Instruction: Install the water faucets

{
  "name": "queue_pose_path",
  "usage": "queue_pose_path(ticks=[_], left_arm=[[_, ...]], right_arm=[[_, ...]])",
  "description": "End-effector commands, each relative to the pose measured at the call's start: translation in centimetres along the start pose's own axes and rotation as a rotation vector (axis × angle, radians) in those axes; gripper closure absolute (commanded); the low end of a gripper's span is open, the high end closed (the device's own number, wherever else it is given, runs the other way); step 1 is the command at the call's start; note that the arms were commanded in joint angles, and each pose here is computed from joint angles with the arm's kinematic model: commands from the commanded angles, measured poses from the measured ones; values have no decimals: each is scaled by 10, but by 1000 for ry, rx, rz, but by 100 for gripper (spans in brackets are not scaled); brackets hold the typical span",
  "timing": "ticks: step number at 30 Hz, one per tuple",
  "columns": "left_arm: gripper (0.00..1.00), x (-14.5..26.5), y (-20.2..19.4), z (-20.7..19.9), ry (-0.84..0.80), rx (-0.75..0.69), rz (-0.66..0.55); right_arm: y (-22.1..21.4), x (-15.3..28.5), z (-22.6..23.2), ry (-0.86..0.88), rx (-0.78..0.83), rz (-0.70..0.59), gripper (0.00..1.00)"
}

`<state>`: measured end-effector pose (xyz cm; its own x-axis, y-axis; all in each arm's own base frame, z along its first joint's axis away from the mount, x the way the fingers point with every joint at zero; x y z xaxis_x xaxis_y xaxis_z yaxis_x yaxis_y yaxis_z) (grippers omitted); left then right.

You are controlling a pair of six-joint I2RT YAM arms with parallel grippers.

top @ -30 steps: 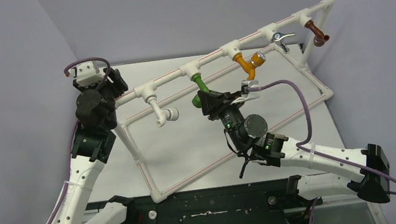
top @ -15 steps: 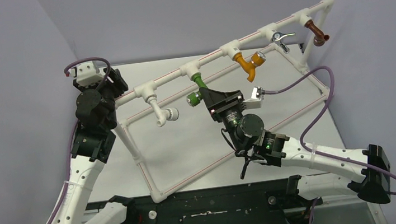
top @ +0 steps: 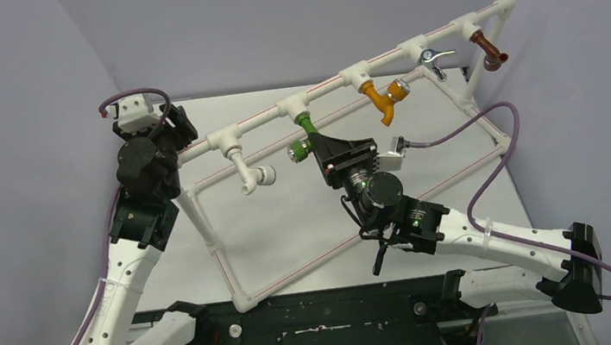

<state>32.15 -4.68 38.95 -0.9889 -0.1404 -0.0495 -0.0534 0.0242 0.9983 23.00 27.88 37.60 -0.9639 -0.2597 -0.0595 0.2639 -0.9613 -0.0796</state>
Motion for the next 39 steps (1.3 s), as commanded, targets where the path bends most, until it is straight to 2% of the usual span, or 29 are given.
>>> queue_pose_path(ticks=[1,6,10,12,16,19,20,24,32,35,39], left_arm=[[42,13,-83,-1,-50,-170,299],[42,13,-83,-1,-51,-169,297],[42,13,-84,-1,-51,-171,301],[42,13,-83,-1,-50,-170,298],[42,13,-84,-1,-51,-169,301],[42,13,-84,-1,-51,-171,300],[42,13,-84,-1,-53,-170,302],[42,13,-85,-1,-52,-172,304],[42,13,-84,-1,-50,-172,302],[42,12,-85,-1,-52,-172,303],[42,13,-85,-1,-51,-172,304]], right_arm=[[36,5,93,203,-340,-126,100],[34,2,88,182,-313,-127,99],[34,3,84,176,-288,-126,88],[33,3,83,170,-274,-123,76],[31,3,82,154,-247,-110,44],[27,3,79,148,-224,-90,28],[27,3,78,145,-219,-87,26],[30,6,71,134,-191,-85,21],[38,15,63,99,-10,-85,17],[41,19,65,113,90,-75,17],[44,25,70,182,332,-53,17]])
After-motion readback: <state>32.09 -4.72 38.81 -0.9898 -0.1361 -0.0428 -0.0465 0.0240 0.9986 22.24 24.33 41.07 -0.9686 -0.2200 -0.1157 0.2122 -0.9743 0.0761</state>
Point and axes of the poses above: each gripper's point midway between its finger pads, its own x axis back along the fingers, its own z axis along the line the jaws close on, y = z × x, the point moved 3 cm from there along x, back along the fingers, and after that the axes turned 10 degrees about -x, right-handed, at the moved point
